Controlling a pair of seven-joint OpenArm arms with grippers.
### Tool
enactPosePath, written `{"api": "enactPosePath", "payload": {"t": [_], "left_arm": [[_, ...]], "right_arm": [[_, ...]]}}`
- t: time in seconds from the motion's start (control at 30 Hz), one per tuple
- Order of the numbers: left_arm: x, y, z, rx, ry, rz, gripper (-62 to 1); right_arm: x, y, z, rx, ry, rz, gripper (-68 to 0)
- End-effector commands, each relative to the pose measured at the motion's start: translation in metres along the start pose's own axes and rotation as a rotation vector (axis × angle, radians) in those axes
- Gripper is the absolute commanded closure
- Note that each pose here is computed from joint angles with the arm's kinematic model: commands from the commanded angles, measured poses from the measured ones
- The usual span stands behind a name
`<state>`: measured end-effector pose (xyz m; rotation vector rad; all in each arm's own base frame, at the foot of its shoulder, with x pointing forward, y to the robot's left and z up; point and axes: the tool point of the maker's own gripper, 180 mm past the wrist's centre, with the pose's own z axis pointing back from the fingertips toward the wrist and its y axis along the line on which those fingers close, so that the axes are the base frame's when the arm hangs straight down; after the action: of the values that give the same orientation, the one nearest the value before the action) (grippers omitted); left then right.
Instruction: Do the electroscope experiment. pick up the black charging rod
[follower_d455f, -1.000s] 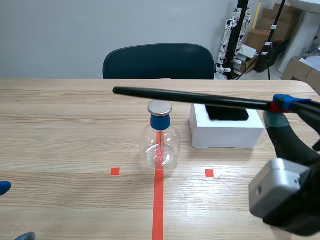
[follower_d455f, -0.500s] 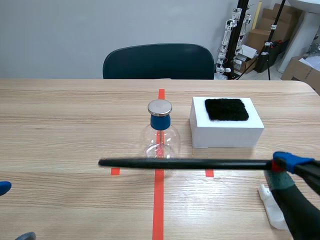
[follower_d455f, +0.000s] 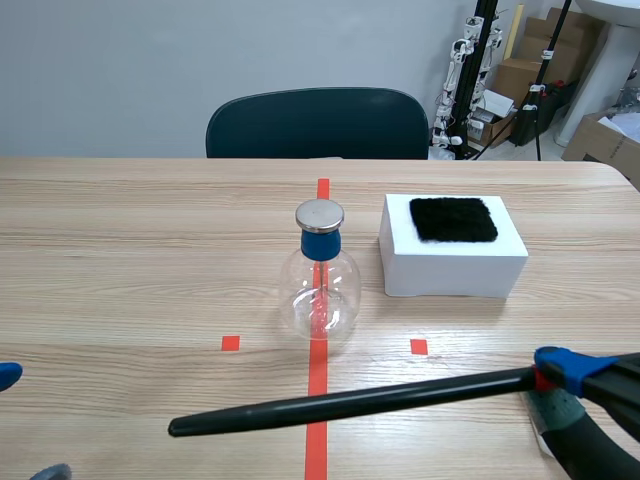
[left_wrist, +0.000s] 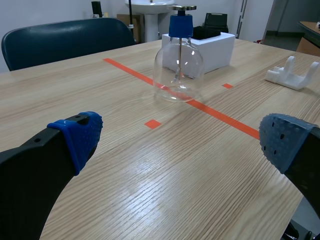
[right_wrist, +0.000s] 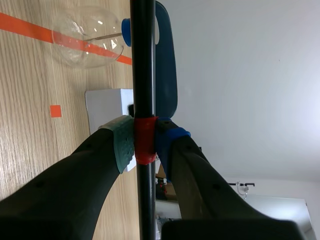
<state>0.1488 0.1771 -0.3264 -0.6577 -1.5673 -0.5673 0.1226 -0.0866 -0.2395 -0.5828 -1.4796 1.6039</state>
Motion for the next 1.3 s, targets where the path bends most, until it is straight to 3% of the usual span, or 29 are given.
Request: {"api": "enactPosePath", "payload": {"t": [0.0,1.27], "left_arm": [[0.0069,0.003,-0.0008,0.003,-0.028,-0.006,-62.3],[0.0069,0.003,-0.0008,0.003,-0.028,-0.006,-62.3]], "right_arm": [[-0.0002,-0.0092,-0.0033,-0.038,0.0,0.006,0.0],[-0.0035,-0.0098,-0.0037,-0.041,0.017,0.007,0.0]]}}
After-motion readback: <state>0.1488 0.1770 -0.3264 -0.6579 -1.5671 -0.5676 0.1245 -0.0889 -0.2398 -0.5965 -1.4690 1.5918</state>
